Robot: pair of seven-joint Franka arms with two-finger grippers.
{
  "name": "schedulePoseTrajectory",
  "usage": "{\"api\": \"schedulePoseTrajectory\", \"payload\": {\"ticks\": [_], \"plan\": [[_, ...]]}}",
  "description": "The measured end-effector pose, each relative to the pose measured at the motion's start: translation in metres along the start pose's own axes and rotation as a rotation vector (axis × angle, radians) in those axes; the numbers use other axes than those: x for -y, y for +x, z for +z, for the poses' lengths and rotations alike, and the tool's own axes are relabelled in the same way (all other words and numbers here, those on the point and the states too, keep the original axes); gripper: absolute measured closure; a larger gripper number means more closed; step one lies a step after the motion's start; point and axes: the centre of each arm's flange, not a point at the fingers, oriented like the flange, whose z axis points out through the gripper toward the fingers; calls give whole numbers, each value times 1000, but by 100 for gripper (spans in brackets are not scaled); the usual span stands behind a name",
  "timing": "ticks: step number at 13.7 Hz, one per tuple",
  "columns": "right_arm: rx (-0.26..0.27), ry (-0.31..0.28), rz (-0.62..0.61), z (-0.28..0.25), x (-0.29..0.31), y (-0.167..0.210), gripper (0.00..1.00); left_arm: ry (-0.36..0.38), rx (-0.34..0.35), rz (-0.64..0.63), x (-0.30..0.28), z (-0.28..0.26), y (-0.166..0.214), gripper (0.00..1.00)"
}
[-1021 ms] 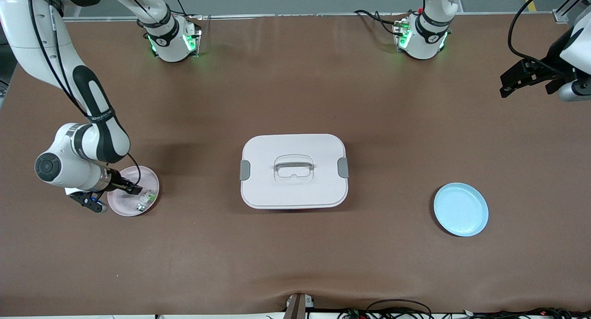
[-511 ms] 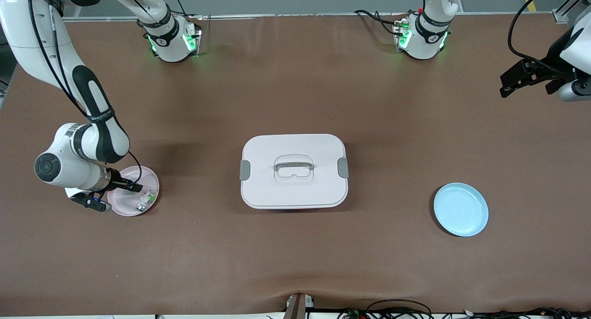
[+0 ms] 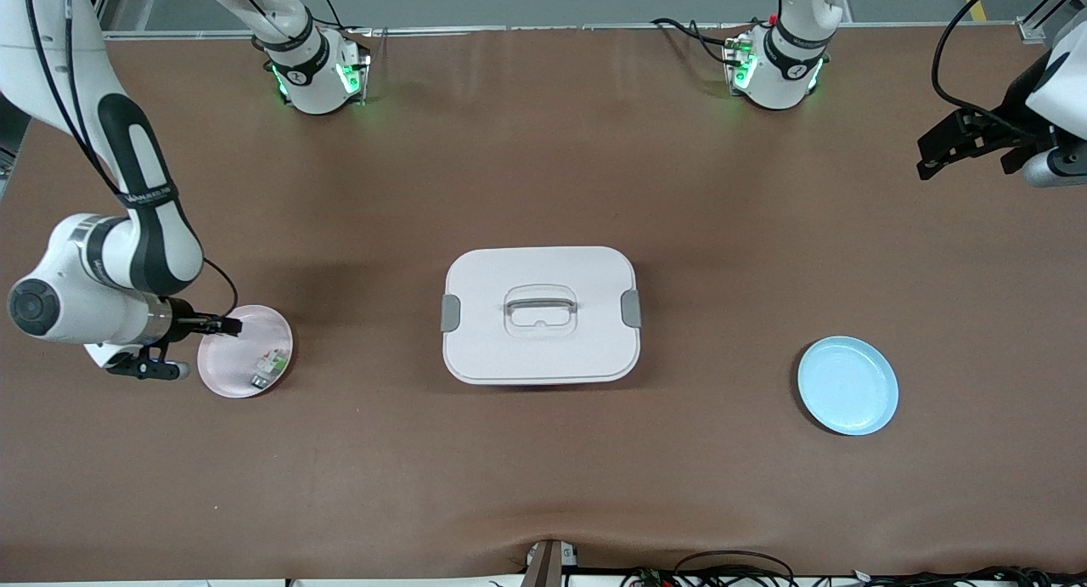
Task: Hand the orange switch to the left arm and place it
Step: 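Lift the switch with the right gripper and carry it over the box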
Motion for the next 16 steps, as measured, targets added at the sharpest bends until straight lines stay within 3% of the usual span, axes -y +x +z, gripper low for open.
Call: {"api": "schedulePoseTrajectory", "payload": {"ticks": [4,7,13,16], "plan": [[8,14,-159,-64,14,-23,27,0,0,1,0,0,0,0],[-54,49,-240,-103,44,-32,27,0,1,1,0,0,0,0],[-169,194,-579,-142,118,-44,27,0,1,0,0,0,0,0],[-259,246,-773,-149,167,-45,27,0,1,1,0,1,1,0]]}}
